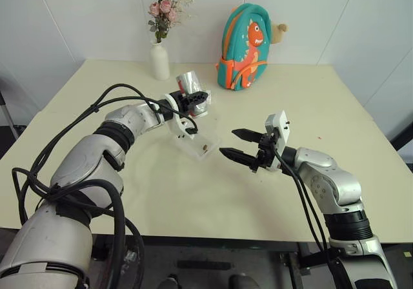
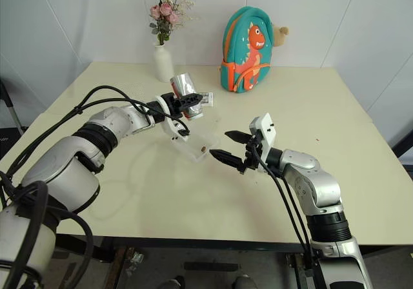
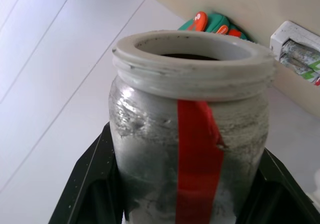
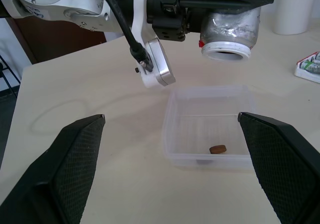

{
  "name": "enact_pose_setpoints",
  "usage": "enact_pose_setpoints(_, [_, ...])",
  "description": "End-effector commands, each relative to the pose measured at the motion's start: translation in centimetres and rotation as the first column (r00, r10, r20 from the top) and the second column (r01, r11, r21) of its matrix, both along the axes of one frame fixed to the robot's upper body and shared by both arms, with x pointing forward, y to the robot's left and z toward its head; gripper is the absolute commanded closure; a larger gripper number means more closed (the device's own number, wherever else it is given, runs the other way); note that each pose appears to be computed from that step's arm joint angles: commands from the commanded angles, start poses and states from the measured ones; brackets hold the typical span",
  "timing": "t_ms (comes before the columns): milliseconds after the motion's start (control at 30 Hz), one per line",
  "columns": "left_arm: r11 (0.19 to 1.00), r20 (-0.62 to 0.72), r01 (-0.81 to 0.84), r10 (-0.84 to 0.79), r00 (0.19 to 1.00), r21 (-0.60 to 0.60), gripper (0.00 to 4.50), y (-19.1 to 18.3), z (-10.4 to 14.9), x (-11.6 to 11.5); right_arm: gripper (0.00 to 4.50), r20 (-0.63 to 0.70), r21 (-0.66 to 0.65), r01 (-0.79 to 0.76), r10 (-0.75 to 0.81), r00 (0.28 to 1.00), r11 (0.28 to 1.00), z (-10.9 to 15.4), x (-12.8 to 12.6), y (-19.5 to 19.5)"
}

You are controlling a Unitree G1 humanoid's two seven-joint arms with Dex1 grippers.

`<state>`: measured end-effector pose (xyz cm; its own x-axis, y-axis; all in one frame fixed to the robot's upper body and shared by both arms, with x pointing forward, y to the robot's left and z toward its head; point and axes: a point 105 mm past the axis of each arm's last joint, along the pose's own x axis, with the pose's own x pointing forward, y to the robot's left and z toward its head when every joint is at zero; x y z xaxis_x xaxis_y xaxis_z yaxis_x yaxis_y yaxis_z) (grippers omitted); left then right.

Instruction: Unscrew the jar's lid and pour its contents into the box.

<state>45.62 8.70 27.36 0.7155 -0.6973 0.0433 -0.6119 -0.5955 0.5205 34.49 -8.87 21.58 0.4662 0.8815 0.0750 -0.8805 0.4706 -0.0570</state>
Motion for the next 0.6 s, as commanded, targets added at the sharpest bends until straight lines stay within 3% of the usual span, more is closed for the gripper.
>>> enact_pose_setpoints(33, [0.994, -0.020, 0.004, -0.006, 1.000, -0.110, 2.06, 0.8, 1.7, -0.4, 0.01, 0.038, 0.022, 0.011, -0.012, 0.999, 1.000, 1.1, -0.3, -0.6])
enact_pose_setpoints(67, [0.970, -0.096, -0.054, 0.032, 0.995, -0.236, 2.06, 1.7, 2.0, 0.0, 0.01, 0.036, 0.019, 0.009, -0.010, 0.999, 1.000, 1.1, -0.3, -0.6])
enact_pose_setpoints(100, [0.896, -0.235, -0.157, 0.062, 0.970, -0.415, 2.06, 3.1, 2.2, 0.5, 0.01, 0.035, 0.013, 0.007, -0.007, 0.999, 1.000, 1.0, -0.4, -0.6])
enact_pose_setpoints(133, [0.823, -0.337, -0.227, 0.046, 0.940, -0.521, 2.06, 4.1, 2.1, 0.7, 0.01, 0.034, 0.009, 0.005, -0.006, 0.999, 1.000, 0.9, -0.5, -0.6])
enact_pose_setpoints(200, [0.530, -0.510, -0.386, -0.105, 0.854, -0.755, 2.06, 6.3, 2.6, 1.2, 0.01, 0.036, 0.002, 0.009, -0.009, 0.999, 1.000, 0.8, -0.5, -0.8])
enact_pose_setpoints(233, [0.427, -0.555, -0.443, -0.181, 0.812, -0.788, 2.06, 6.9, 2.5, 1.3, 0.01, 0.037, 0.001, 0.010, -0.010, 0.999, 1.000, 0.8, -0.5, -0.8])
enact_pose_setpoints(267, [0.163, -0.561, -0.540, -0.339, 0.755, -0.826, 2.06, 8.6, 2.9, 1.7, 0.01, 0.040, -0.006, 0.012, -0.012, 0.999, 1.000, 0.8, -0.5, -0.8])
enact_pose_setpoints(333, [-0.137, -0.497, -0.684, -0.587, 0.639, -0.717, 2.06, 10.4, 2.0, 2.0, 0.01, 0.049, -0.026, 0.010, -0.009, 0.999, 1.000, 0.7, -0.6, -0.8])
enact_pose_setpoints(367, [-0.268, -0.392, -0.710, -0.682, 0.617, -0.652, 2.06, 11.8, 1.7, 1.9, 0.01, 0.054, -0.038, 0.008, -0.006, 0.999, 0.999, 0.6, -0.7, -0.8])
enact_pose_setpoints(433, [-0.432, -0.295, -0.734, -0.717, 0.632, -0.523, 2.06, 14.7, 0.1, 1.7, 0.01, 0.058, -0.046, 0.007, -0.004, 0.998, 0.999, 0.7, -0.8, -0.9])
enact_pose_setpoints(533, [-0.545, -0.255, -0.725, -0.696, 0.671, -0.420, 2.06, 17.3, -2.0, 1.3, 0.01, 0.066, -0.053, 0.015, -0.011, 0.998, 0.998, 0.9, -0.8, -1.0])
enact_pose_setpoints(600, [-0.587, -0.206, -0.682, -0.672, 0.711, -0.437, 2.06, 19.1, -3.1, 0.6, 0.01, 0.072, -0.059, 0.025, -0.020, 0.997, 0.998, 1.0, -0.7, -1.2])
